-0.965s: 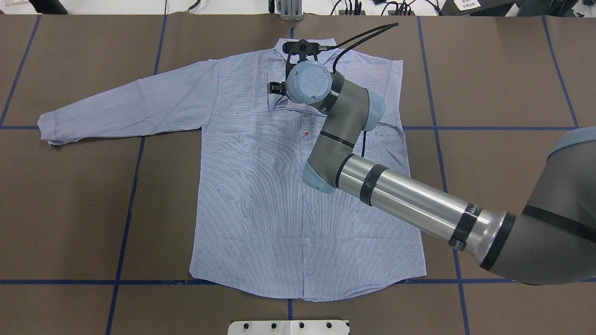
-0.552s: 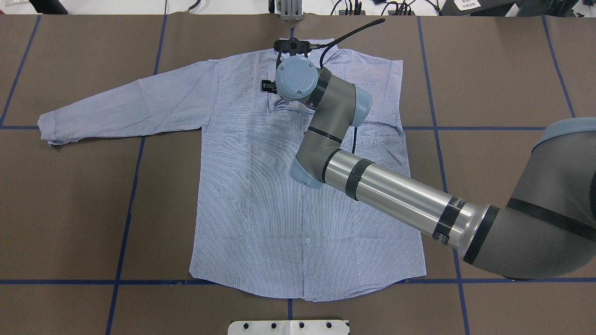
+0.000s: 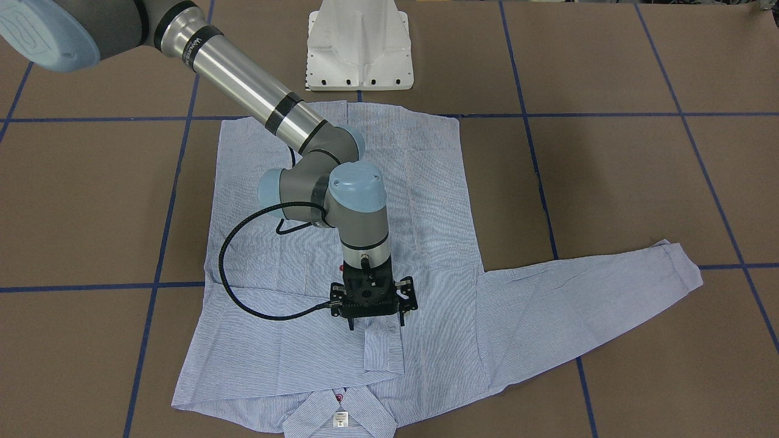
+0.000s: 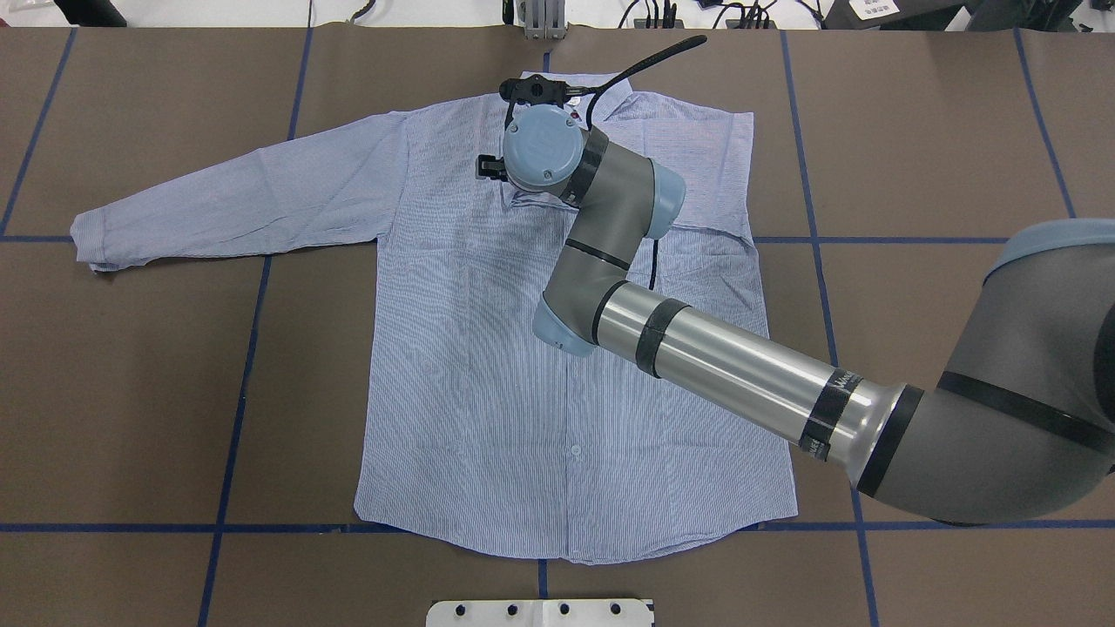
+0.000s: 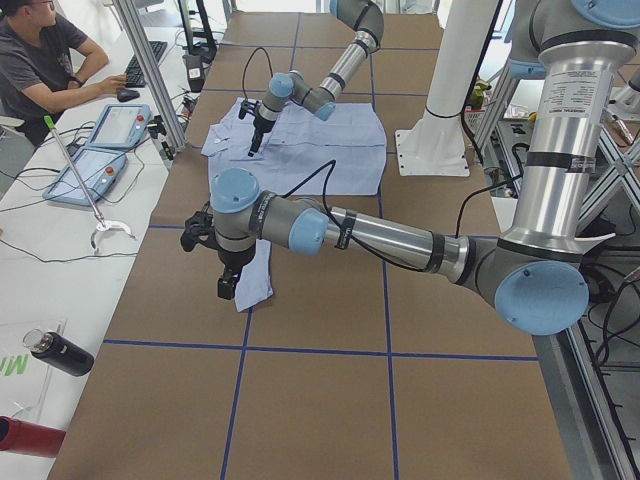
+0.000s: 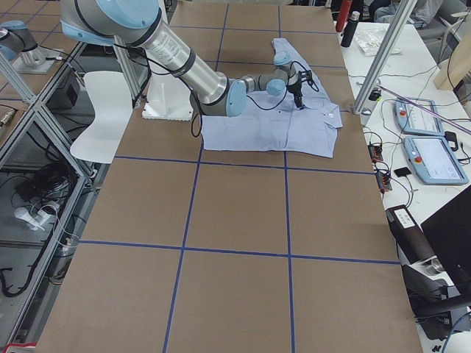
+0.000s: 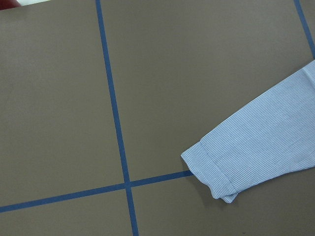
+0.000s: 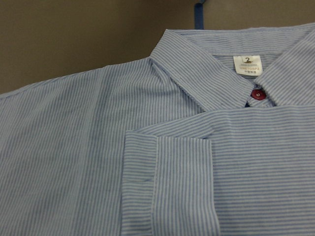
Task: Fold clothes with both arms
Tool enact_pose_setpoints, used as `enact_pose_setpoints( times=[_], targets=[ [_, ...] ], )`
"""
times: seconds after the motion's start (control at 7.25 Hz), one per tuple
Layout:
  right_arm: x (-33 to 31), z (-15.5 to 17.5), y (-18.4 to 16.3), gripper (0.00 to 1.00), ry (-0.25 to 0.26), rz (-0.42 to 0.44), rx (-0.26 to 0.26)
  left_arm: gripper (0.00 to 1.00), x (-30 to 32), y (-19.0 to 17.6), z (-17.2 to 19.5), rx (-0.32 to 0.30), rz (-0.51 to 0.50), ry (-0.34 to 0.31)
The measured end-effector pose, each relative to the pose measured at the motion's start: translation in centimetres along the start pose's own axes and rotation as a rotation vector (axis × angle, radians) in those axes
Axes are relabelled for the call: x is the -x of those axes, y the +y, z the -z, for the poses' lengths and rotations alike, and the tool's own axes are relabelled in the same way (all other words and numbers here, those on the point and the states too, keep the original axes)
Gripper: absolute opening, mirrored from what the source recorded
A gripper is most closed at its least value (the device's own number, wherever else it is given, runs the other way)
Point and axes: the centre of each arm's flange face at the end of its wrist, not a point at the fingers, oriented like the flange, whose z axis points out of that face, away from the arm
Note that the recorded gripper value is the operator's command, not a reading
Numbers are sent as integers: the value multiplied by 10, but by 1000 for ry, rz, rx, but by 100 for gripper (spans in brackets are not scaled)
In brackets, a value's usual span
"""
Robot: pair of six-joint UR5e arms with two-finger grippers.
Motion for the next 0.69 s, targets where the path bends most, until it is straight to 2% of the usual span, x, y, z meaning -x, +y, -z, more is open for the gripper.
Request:
enact_pose_setpoints(
  times=[0.41, 0.69],
  targets=[
    [21, -1, -1, 98, -38, 5, 7, 100, 2, 1, 2, -3, 6, -1],
    [20, -8, 0, 98, -31, 10, 4, 100, 3, 1, 2, -3, 8, -1]
  ],
)
